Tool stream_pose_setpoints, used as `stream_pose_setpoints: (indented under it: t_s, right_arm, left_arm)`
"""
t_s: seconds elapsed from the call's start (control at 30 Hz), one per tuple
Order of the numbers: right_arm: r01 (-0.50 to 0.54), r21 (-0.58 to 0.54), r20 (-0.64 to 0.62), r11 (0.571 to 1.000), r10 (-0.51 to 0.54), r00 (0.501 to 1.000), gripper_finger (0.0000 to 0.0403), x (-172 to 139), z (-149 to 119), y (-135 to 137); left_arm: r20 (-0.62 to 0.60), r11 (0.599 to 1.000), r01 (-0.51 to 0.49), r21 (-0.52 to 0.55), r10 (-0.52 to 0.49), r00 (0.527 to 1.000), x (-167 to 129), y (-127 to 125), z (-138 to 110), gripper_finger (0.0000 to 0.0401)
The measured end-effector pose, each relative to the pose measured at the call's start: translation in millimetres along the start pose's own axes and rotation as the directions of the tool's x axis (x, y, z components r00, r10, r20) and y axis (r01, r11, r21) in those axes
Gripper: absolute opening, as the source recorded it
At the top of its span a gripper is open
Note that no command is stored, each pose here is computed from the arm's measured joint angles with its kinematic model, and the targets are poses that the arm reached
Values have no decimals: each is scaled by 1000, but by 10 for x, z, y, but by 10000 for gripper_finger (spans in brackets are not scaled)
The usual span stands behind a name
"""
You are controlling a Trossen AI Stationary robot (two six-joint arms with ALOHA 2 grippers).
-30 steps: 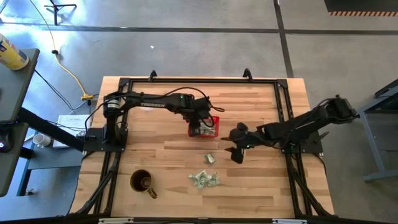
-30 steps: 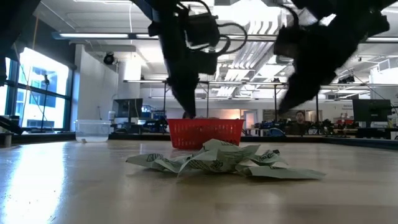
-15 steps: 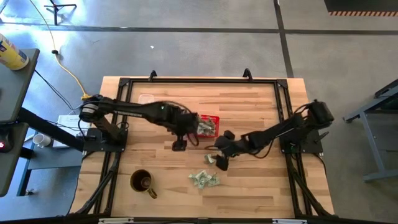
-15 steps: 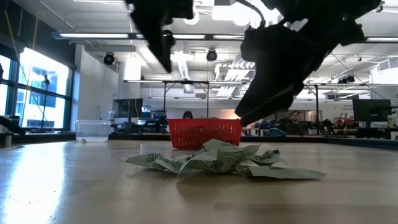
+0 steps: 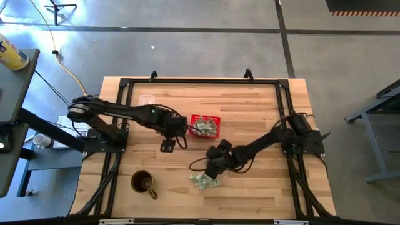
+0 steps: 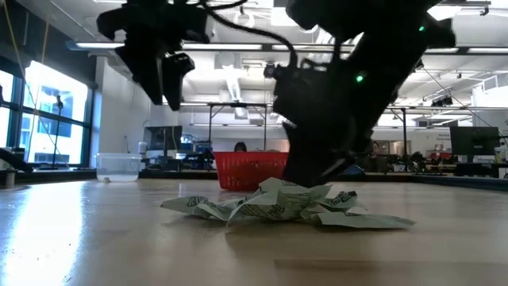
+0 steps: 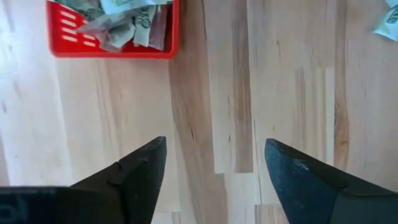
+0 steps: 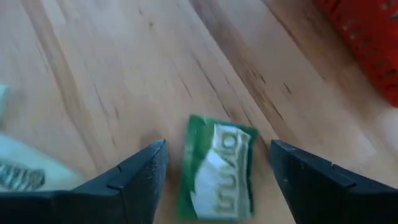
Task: Pick and place items into bin
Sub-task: Put the white truvia packet into the red bin
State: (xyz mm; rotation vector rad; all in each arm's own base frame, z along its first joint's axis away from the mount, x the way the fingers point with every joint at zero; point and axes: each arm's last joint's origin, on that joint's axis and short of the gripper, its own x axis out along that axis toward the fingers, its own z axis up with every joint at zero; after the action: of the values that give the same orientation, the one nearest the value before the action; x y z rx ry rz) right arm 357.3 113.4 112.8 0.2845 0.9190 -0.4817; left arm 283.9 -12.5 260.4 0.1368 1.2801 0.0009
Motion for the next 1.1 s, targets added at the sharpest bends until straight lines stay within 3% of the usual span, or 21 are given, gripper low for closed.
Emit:
stream_pose_setpoints:
  t_s: [0.17, 0.43, 0.63, 0.87, 0.97, 1.1]
  right_arm:
    - [-54, 102, -67, 993, 61, 996, 216, 132, 32, -43]
    - [-29, 101, -156, 994, 44, 987, 20, 45, 39, -130]
    - [5, 130, -252, 991, 28, 967, 14, -247, 120, -310]
    - [-52, 234, 77, 971, 35, 996, 10, -922, 847, -840]
    - [-97, 244, 177, 965, 55, 983, 6, -975, 1112, -1114]
    - [-243, 216, 182, 946, 206, 962, 34, -798, 1312, -1322]
  left_arm:
    - [48, 1000, -8, 3, 8, 999, -171, 12, -122, 287]
    - [94, 998, -55, -11, 56, 994, -342, 30, -354, 271]
    - [107, 995, -88, -46, 92, 990, -373, 40, -411, 269]
    - [123, 992, -81, -100, 93, 988, -373, 41, -394, 264]
    - [144, 991, -79, -112, 95, 985, -376, 42, -374, 264]
    - [176, 988, -59, -145, 84, 981, -367, 40, -332, 266]
